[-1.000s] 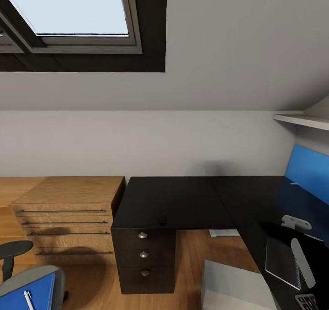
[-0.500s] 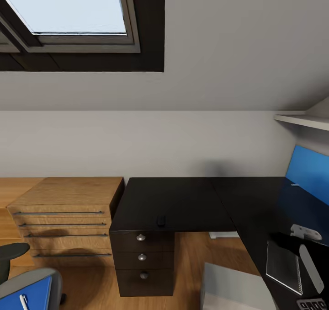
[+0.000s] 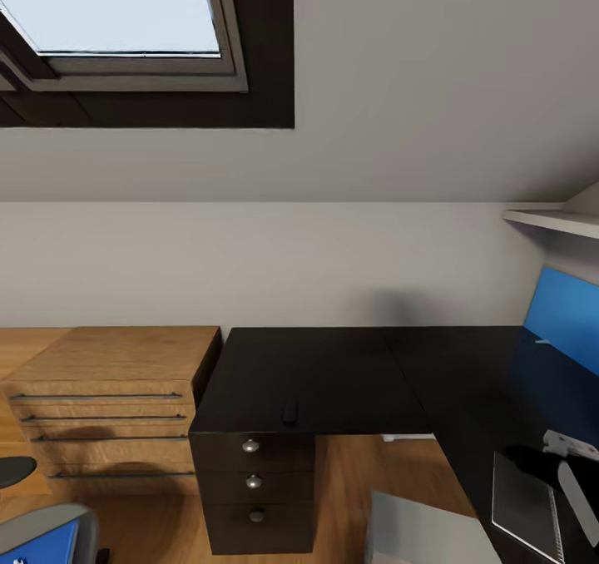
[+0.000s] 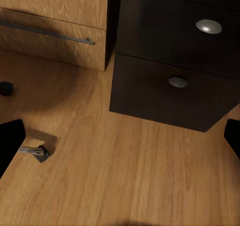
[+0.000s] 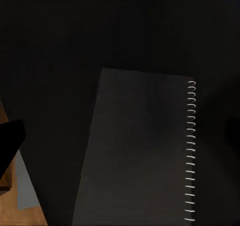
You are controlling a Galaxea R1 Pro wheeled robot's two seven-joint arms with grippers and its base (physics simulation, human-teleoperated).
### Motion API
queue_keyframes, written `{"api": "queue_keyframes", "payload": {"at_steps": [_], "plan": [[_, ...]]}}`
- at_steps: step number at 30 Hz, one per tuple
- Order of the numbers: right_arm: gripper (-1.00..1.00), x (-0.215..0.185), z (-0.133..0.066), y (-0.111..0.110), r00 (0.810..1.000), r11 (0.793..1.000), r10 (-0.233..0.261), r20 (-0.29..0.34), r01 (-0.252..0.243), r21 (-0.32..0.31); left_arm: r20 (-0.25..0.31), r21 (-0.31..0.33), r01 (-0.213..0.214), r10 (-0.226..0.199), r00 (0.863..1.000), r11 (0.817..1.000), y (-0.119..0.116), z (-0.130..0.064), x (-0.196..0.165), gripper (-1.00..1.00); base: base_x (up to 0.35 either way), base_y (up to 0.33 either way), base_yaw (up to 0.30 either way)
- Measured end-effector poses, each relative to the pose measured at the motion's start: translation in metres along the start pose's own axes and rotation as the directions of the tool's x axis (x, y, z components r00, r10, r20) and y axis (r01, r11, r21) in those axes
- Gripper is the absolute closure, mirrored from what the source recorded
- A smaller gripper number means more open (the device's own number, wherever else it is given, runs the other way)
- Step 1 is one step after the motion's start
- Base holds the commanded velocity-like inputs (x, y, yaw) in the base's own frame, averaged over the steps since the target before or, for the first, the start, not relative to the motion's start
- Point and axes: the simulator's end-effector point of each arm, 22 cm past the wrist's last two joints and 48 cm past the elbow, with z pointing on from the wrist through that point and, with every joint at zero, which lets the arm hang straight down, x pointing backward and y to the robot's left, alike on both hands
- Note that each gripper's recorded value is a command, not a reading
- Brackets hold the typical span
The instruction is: In the bedroom, organize the workspace by keeping the computer under the desk, ensuring the monitor is on the desk, placing the keyboard on the desk next to the monitor, placing the mouse on the desk next to the keyboard, moving the folder from the swivel chair onto the desk next to the mouse, stacking the notebook on top of the folder with the pen on top of the notebook, and positioning the swivel chair next to the desk.
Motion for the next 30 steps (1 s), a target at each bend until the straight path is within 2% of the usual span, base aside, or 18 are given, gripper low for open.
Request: {"api": "queue_keyframes", "payload": {"at_steps": [8, 19, 30], "plan": [[-1.00, 0.033, 0.017, -0.013, 0.999, 1.000, 0.015, -0.039, -0.014, 0.025, -0.001, -0.001, 0.001, -0.001, 1.000, 1.000, 0.000, 0.000, 0.000, -1.00, 0.072, 0.000, 0.000], [-1.00, 0.056, 0.026, -0.033, 0.998, 0.998, 0.026, -0.065, -0.023, 0.052, -0.001, -0.004, 0.002, -0.002, 1.000, 1.000, 0.001, 0.001, 0.000, -1.00, 0.002, 0.000, 0.000], [-1.00, 0.071, 0.032, -0.038, 0.997, 0.998, 0.039, -0.068, -0.036, 0.043, 0.002, -0.001, 0.001, -0.001, 1.000, 1.000, 0.000, 0.001, -0.001, -1.00, 0.000, 0.000, 0.000]]}}
